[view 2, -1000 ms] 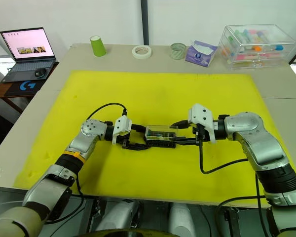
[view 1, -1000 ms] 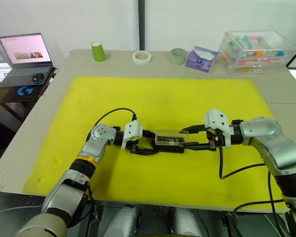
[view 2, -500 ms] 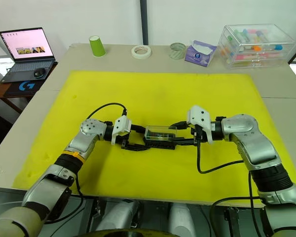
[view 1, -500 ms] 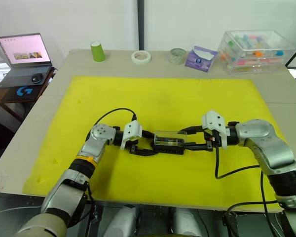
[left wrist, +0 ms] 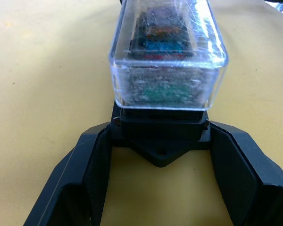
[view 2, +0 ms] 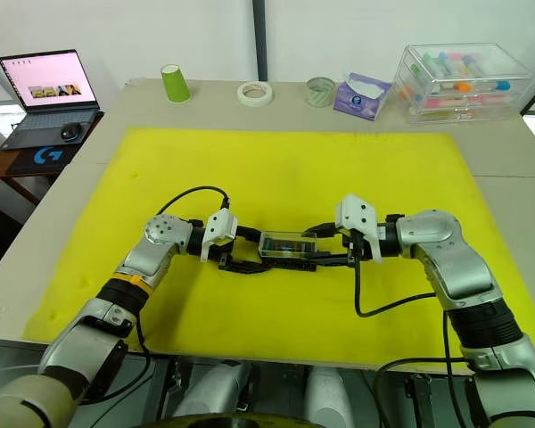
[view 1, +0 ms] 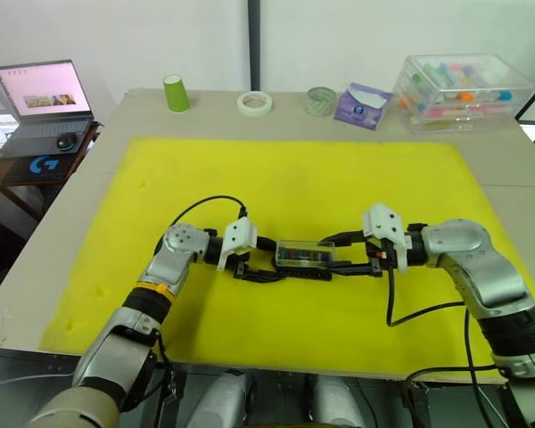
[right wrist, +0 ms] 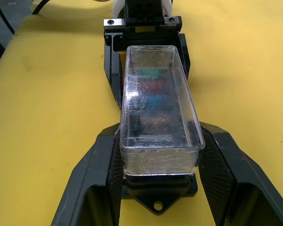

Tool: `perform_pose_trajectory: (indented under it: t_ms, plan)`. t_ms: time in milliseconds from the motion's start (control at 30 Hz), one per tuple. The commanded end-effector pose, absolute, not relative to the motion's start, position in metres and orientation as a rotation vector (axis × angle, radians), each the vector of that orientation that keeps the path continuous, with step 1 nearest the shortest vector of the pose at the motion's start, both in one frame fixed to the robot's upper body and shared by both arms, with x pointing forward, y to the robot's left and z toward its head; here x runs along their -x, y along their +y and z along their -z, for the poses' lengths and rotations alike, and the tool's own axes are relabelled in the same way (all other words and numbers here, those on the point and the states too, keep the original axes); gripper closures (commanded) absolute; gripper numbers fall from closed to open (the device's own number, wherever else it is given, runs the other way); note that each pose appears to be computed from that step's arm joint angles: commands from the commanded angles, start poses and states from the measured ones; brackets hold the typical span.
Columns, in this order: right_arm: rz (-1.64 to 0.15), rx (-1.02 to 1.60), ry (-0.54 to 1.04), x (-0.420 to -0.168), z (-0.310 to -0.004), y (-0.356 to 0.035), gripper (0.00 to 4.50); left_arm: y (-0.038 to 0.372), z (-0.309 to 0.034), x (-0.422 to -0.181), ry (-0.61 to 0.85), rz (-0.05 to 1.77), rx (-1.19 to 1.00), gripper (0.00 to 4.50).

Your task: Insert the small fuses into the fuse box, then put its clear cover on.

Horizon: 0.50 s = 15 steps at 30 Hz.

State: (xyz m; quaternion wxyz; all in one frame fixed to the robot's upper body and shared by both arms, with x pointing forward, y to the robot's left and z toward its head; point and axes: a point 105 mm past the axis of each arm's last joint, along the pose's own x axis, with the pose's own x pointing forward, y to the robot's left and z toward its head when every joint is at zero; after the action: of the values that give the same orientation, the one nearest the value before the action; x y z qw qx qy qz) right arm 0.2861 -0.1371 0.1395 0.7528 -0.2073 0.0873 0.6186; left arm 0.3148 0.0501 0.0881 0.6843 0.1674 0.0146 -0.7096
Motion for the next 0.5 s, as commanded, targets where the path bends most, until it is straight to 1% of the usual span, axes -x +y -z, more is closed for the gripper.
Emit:
perform_pose_trajectory:
  t_ms: [33, 500]
  plan:
    - [-1.361, 0.474, 0.157, -0.285, -0.144, -0.134, 2.63, 0.051, -0.088, -0.311, 0.032, 1.605, -0.380, 1.77]
    - [-1.356, 0.459, 0.193, -0.288, -0.132, -0.139, 2.63, 0.052, -0.089, -0.310, 0.034, 1.616, -0.376, 1.77]
